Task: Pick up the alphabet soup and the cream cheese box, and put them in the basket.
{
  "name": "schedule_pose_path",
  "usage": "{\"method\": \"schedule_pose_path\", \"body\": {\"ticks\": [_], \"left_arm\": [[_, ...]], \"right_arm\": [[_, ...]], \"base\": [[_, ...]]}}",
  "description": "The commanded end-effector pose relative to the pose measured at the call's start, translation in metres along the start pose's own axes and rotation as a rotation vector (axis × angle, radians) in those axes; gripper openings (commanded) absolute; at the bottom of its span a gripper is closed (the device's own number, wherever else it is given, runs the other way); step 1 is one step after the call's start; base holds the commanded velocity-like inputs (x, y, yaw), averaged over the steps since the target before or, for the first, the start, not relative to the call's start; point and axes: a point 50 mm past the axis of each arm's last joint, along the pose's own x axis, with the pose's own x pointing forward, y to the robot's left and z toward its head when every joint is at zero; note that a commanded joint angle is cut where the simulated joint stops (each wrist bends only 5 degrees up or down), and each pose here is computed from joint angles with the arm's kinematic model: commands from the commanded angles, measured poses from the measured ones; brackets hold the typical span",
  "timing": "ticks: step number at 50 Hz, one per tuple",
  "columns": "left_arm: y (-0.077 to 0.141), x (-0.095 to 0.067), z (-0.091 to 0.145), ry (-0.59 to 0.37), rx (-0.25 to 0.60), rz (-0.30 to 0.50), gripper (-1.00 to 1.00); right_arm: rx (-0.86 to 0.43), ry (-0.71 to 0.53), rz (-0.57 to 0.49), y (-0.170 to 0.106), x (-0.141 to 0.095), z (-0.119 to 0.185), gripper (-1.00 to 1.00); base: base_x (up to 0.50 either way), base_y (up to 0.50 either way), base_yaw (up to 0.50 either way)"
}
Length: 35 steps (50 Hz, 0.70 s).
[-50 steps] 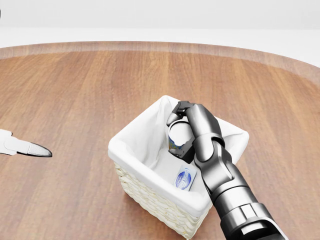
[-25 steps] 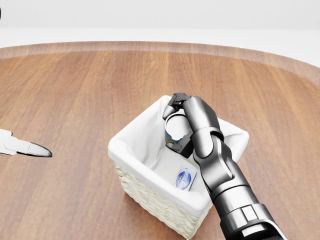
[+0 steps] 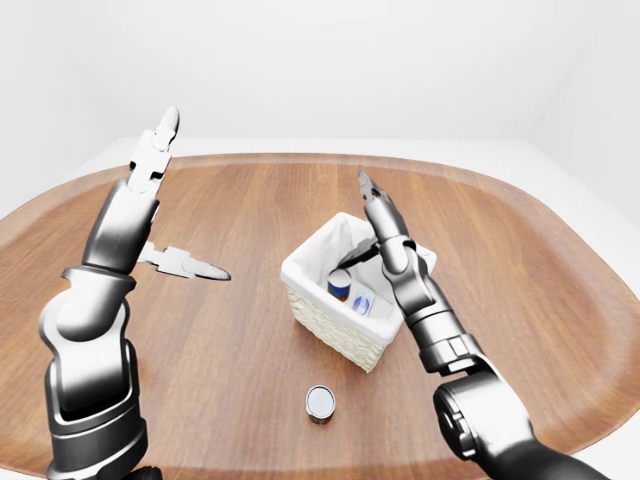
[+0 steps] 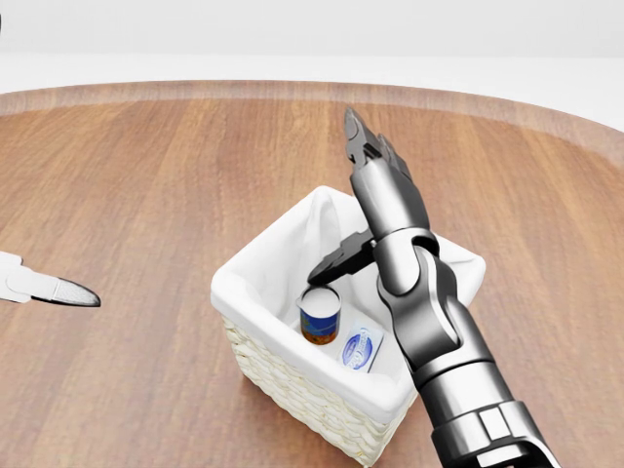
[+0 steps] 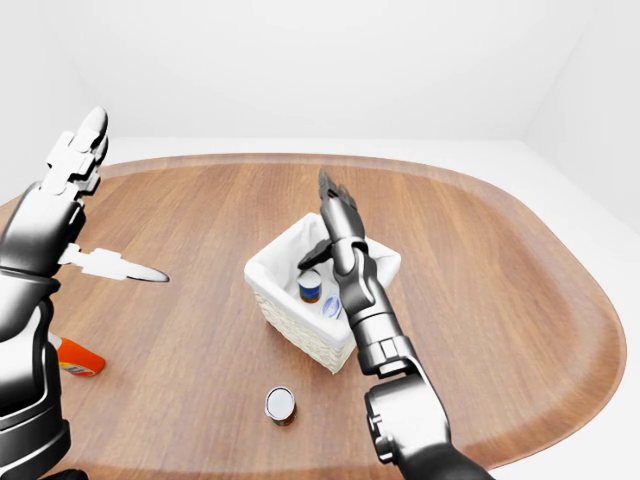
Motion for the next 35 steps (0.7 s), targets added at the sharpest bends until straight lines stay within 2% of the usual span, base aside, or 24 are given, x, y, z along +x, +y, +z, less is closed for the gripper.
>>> {"method": "schedule_pose_path", "body": {"ticks": [1,23,27,35], "left_arm": [[0.002,0.001,0.004,-0.024,-0.015,0.019,1.00],[0.002,0.001,0.003,-0.017,-0.021,0.019,1.00],[0.002,0.001,0.003,-0.019,-0.021,0.021,1.00],[0.002,0.001,0.002,-0.017,-0.021,0.021,1.00]], "right_arm": [[-0.041,-0.092,-0.012,-0.011,-0.002,0.021,1.00],[-0.099,-0.243,-0.069,-0.034,-0.008,0.060,1.00],[-0.118,-0.239,-0.100,-0.037,-0.008,0.058,1.00],[-0.072,-0.254,-0.220,-0.049,-0.012,0.059,1.00]], "base": [[0.00,0.00,0.00],[0.00,0.00,0.00],[0.00,0.00,0.00],[0.00,0.00,0.00]]}}
